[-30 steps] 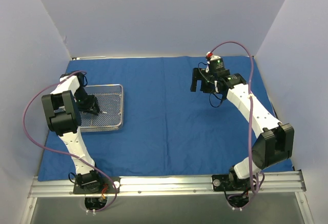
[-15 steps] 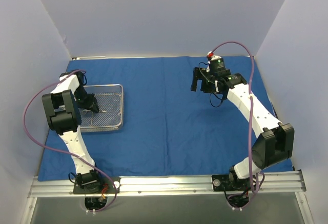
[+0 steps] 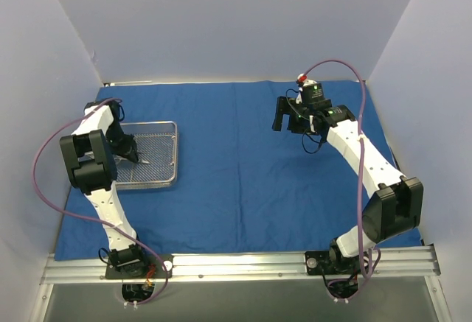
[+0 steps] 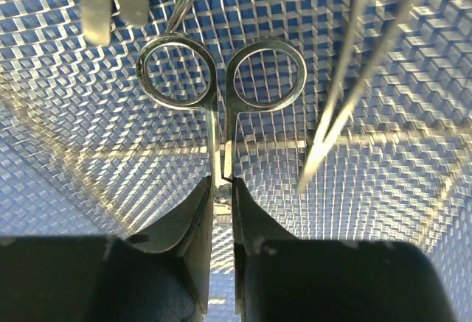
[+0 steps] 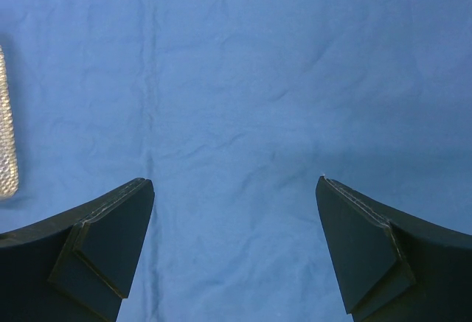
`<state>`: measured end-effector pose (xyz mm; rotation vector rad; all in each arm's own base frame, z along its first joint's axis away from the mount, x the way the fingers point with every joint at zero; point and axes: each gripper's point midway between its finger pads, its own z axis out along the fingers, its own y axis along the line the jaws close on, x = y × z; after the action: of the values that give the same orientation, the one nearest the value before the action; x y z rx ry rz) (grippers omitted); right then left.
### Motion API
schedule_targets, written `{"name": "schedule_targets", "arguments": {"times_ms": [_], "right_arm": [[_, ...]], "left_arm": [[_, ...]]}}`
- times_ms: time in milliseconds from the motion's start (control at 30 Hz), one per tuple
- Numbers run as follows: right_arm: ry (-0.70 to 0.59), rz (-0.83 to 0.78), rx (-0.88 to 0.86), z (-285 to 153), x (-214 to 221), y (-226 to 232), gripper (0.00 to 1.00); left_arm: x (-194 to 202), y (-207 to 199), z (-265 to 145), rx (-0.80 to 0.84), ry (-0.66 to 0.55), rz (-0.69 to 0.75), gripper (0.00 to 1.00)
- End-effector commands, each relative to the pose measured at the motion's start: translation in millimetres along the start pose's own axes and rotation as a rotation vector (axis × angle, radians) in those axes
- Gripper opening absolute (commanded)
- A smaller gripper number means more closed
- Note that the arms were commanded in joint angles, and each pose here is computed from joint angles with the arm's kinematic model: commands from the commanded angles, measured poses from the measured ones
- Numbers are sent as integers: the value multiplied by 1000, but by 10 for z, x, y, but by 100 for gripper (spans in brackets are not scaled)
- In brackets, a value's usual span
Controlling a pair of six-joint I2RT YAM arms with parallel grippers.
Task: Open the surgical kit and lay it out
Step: Pick up the medical item from the container, then place the medical item in the surgical kit.
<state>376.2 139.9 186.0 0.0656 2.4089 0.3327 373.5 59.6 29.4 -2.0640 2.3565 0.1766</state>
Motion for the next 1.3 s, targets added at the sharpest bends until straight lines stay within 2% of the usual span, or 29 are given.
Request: {"name": "schedule_targets", "arguments": {"times_ms": [0,133,300,333,367,433,467,633,667,700,767,800,833,867,900,933,967,1067,1133,1267], "right_arm": [[-36,8,-55,-63,-192,130,98],[7,5,-139,-24,-152,287,96],[43,4,-286,-39,-131,563,94],[33,8,-321,-48,-178,634,92],[32,8,-350,-54,-191,693,91],[51,-4,-445,-70,-184,865,89],[35,-14,-489,-91,-244,974,89],[47,-7,-803,-301,-361,1487,84],[2,-22,-872,-366,-459,1597,84],[18,17,-925,-434,-469,1687,84],[4,0,-1076,-587,-468,1866,84],[45,73,-1120,-668,-456,1928,84],[-37,35,-1216,-831,-568,2034,83],[-34,39,-1277,-933,-554,2068,82],[54,157,-1310,-961,-473,2075,81],[-43,98,-1416,-1199,-563,2127,81],[-43,104,-1465,-1295,-547,2140,81],[12,149,-1523,-1328,-475,2184,75],[4,161,-1526,-1317,-470,2207,73],[6,150,-1465,-1217,-446,2264,71]], "left_arm": [[-81,-20,-553,78,-94,71,2],[6,-30,-947,130,-184,214,2],[355,-155,-1517,301,-252,508,2],[423,-191,-1565,341,-240,557,2],[680,-253,-1715,440,-202,666,2],[1028,-313,-1846,559,-161,796,2],[1253,-348,-2050,690,-121,888,2],[1909,-139,-2458,928,11,1128,2],[2026,-107,-2605,1008,21,1177,2],[2209,-20,-2725,1091,109,1226,2],[2438,109,-2862,1201,169,1293,2],[2538,167,-2929,1248,192,1319,2],[2667,273,-2932,1276,257,1350,2],[2799,326,-3039,1333,277,1379,2],[2871,369,-3064,1352,303,1396,2],[2938,433,-3100,1372,347,1414,2],[2984,441,-3131,1392,358,1422,2],[3067,490,-3229,1431,393,1443,2],[3109,506,-3256,1438,403,1449,2],[3132,550,-3338,1468,400,1466,2]]}}
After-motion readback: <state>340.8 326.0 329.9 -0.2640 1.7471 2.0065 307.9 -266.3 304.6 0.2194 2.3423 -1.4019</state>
